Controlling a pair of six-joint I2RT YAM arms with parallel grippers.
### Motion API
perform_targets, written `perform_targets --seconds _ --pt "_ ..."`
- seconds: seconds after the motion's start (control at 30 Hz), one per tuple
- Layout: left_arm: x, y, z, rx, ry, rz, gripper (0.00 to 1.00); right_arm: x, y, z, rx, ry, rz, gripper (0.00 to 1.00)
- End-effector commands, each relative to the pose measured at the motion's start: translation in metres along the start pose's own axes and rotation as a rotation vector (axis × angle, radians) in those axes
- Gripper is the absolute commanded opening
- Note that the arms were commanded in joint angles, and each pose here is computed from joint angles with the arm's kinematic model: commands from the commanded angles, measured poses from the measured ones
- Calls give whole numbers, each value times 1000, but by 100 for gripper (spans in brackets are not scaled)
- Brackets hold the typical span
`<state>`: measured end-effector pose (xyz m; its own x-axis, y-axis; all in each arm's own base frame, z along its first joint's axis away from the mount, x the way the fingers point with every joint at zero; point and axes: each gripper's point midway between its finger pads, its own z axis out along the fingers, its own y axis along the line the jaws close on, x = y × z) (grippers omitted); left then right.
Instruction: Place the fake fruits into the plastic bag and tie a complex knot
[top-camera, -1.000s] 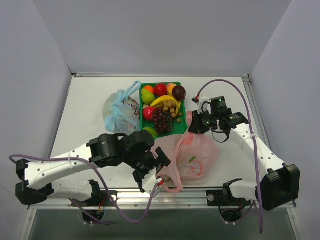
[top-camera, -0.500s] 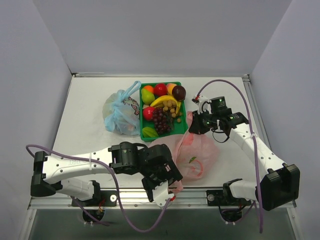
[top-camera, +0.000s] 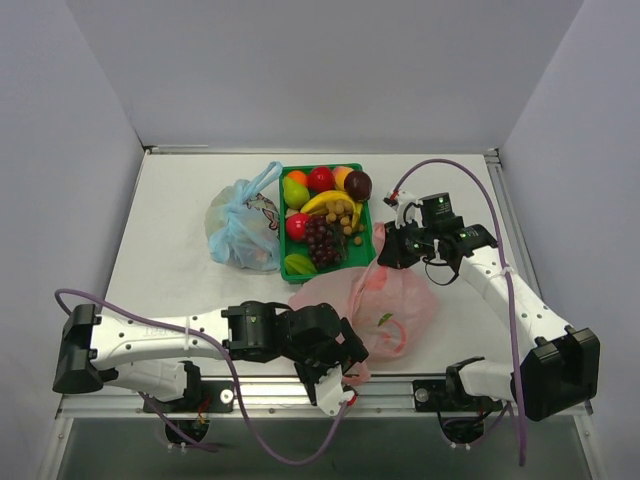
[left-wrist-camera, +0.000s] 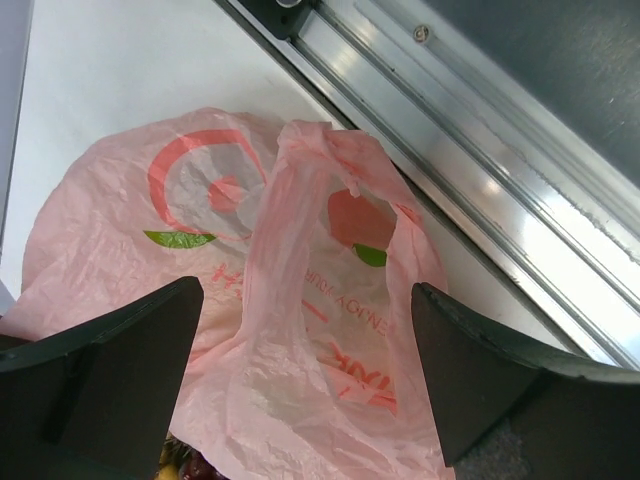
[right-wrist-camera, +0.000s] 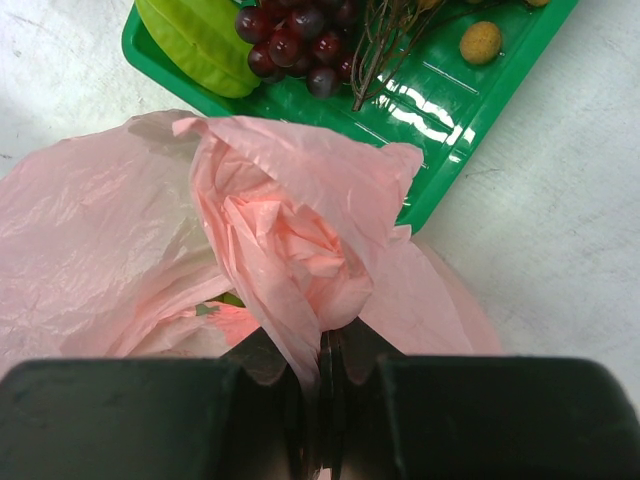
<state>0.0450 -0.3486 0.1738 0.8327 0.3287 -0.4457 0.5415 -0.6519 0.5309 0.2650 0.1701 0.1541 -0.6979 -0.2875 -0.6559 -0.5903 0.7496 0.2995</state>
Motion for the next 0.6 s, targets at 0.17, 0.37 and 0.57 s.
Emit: perform_targets --seconds 0.17,0.37,0.57 --pt "-31 -6 -22 13 -110 -141 97 -2 2 -3 -18 7 -1 0" --pt "-25 -4 -28 -41 -77 -160 98 1 0 -3 -15 13 1 0" --pt "-21 10 -21 -215 -61 -89 97 1 0 -1 -19 23 9 0"
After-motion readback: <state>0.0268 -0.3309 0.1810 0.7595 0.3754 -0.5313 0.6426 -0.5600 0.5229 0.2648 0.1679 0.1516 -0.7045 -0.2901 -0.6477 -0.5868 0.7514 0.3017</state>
